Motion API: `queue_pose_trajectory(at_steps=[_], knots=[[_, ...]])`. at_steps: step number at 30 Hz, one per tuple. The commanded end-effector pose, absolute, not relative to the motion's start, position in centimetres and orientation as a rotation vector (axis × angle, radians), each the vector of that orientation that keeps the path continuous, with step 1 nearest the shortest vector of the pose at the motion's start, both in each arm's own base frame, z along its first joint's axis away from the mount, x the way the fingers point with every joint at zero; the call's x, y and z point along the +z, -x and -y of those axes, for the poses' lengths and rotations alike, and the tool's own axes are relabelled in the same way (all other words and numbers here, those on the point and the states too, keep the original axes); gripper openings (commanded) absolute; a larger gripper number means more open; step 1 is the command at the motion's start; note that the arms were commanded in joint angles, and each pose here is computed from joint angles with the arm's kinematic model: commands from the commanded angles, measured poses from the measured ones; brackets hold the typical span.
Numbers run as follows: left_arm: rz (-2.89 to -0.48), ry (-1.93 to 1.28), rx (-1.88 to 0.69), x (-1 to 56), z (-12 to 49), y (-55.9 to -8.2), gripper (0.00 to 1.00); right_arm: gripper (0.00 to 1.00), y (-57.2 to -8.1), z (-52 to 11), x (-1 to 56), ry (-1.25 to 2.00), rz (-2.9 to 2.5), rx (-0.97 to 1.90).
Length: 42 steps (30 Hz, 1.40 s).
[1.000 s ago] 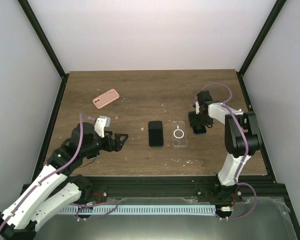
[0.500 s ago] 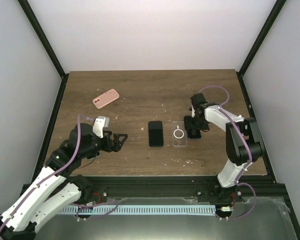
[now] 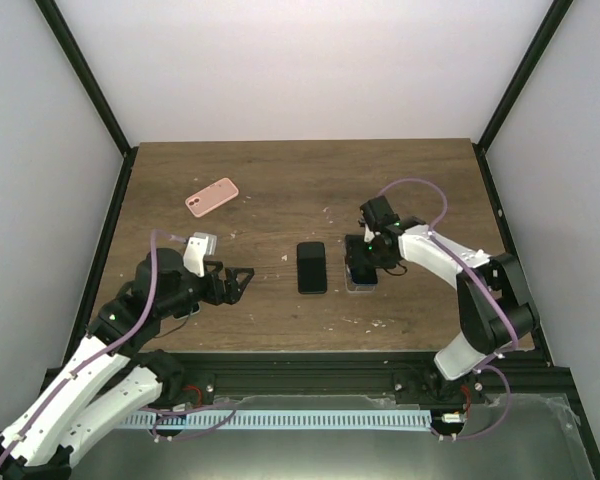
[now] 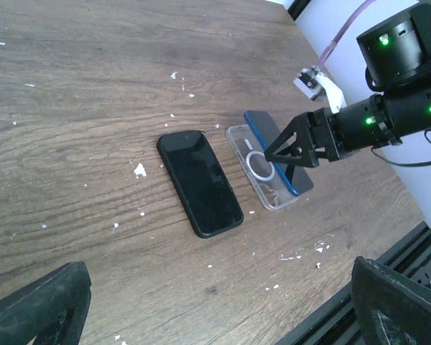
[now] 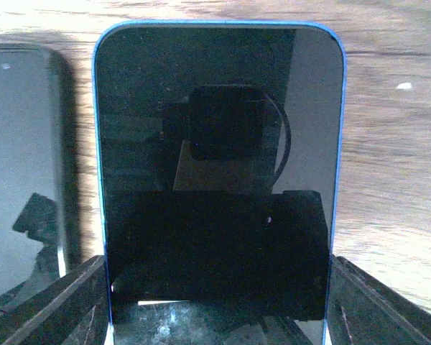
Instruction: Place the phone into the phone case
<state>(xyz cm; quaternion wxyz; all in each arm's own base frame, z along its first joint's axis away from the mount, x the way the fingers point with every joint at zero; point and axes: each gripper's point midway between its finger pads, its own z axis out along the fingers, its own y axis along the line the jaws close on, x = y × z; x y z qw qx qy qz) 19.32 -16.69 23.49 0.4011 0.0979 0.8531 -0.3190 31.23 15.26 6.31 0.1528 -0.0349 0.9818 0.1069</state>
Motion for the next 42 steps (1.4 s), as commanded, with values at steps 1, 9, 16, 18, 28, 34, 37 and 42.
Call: queue_pose_trajectory(at_steps=[1,9,16,18,28,34,37,42], knots=[[-2.140,-0.243,-0.806,23.8,16.5,-19.3,1.00,0.59,-31.7,-18.0,7.1,0.055,-2.756,0.414],[-2.138,-0.246,-0.808,23.9,16.6,-19.3,1.00,0.59,-31.4,-18.1,5.8,0.004,-2.754,0.405],[-2.137,-0.244,-0.806,23.9,16.5,-19.4,1.00,0.62,-31.4,-17.8,3.6,0.021,-2.774,0.374],[-2.139,-0.244,-0.806,23.8,16.5,-19.3,1.00,0.63,-31.2,-17.7,3.0,0.020,-2.790,0.358],[-2.137,-0.235,-0.797,23.8,16.4,-19.4,1.00,0.65,-31.5,-16.5,3.6,0.007,-2.757,0.266],[-2.148,-0.235,-0.799,23.5,16.5,-19.4,1.00,0.64,-32.1,-16.9,3.6,0.007,-2.742,0.281],[-2.149,-0.233,-0.795,23.5,16.4,-19.5,1.00,0.67,-31.8,-16.9,3.0,-0.009,-2.759,0.288],[-2.152,-0.229,-0.791,23.4,16.4,-19.6,1.00,0.70,-31.3,-16.4,2.8,-0.016,-2.760,0.268]])
